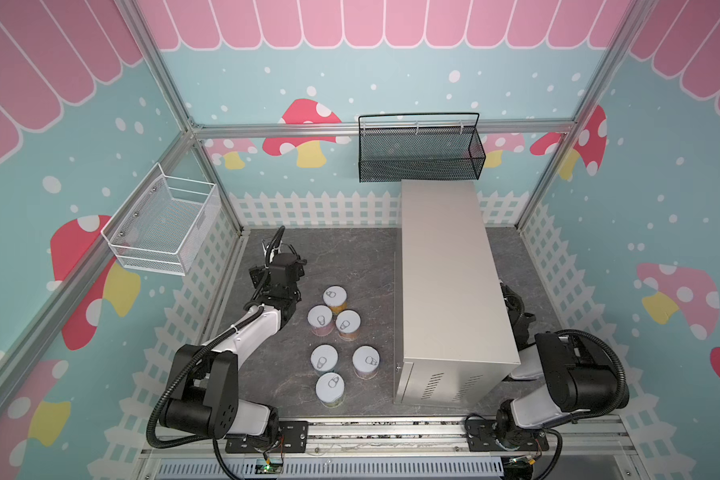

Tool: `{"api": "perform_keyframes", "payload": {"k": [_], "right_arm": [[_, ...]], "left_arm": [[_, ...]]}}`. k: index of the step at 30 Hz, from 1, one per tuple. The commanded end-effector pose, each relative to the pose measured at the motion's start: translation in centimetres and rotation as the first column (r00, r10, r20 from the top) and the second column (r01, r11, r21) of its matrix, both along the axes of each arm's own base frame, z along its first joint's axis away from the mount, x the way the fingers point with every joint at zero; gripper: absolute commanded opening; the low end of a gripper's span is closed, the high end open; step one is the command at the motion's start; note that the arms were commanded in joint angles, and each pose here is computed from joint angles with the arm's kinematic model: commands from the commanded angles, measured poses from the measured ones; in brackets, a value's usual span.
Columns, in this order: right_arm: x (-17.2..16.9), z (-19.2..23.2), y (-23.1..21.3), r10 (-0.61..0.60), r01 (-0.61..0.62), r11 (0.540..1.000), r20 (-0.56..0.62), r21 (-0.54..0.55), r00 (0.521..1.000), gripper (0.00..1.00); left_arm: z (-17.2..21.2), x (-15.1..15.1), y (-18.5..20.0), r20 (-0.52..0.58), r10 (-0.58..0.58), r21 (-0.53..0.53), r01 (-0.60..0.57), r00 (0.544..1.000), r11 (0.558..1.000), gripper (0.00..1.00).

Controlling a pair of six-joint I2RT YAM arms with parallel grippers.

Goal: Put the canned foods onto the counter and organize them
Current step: 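Reach the left gripper over the cans while the right arm rises toward the cabinet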

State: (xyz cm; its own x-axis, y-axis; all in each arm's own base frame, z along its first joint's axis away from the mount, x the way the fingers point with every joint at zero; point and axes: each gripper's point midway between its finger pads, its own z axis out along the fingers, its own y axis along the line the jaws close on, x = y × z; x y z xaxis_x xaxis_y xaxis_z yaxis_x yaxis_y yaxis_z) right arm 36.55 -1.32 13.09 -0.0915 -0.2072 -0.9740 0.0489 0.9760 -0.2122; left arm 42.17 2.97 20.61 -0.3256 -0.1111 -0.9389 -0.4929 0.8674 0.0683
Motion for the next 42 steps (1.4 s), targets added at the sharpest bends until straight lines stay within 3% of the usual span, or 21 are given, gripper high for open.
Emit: {"api": "perform_keyframes", "payload": {"k": [1,3,5,7,12,15,20,27,33,42], "right_arm": [[-0.1,0.7,2.8,0.138,-0.137,0.990,0.028,-0.024,0.990,0.99],[-0.1,0.7,2.4,0.118,-0.117,0.993,0.027,-0.018,0.993,0.99],[0.6,0.3,0.4,-0.002,0.002,1.000,0.000,0.031,1.000,0.99],[0.8,0.2,0.0,0.001,-0.001,0.999,-0.005,0.052,1.000,0.99],[0.6,0.4,0.0,-0.001,0.001,0.999,0.001,0.048,1.000,0.99],[0.8,1.0,-1.5,-0.092,0.092,0.992,-0.007,0.085,0.996,0.99],[2.5,2.3,-3.2,-0.178,0.187,0.977,-0.093,0.105,0.980,0.99],[3.0,8.5,-7.3,-0.400,0.433,0.891,-0.219,0.133,0.890,0.99],[2.1,16.5,-8.9,-0.492,0.524,0.847,-0.242,0.088,0.836,0.99],[-1.3,27.5,-5.2,-0.279,0.296,0.949,-0.155,0.105,0.948,0.99]], "left_arm": [[-1.5,-3.5,0.4,-0.175,0.110,0.008,-0.110,0.978,0.994,1.00],[-1.1,-3.9,-0.7,-0.188,0.093,-0.035,-0.101,0.978,0.994,1.00],[-0.7,-4.4,-2.2,-0.201,0.046,-0.110,-0.069,0.979,0.991,1.00],[-0.3,-5.0,-3.7,-0.215,-0.016,-0.194,-0.027,0.977,0.981,1.00],[0.6,-6.9,-7.2,-0.205,-0.207,-0.357,0.123,0.957,0.926,1.00],[1.2,-8.1,-8.3,-0.187,-0.285,-0.400,0.192,0.940,0.896,1.00],[1.2,-9.4,-10.9,-0.201,-0.447,-0.470,0.314,0.872,0.825,1.00],[-0.5,-9.4,-13.6,-0.284,-0.584,-0.522,0.389,0.760,0.759,1.00],[-1.2,-7.5,-14.4,-0.315,-0.580,-0.531,0.367,0.751,0.764,1.00],[-4.6,-5.2,-16.0,-0.414,-0.520,-0.501,0.290,0.747,0.815,1.00]]}}
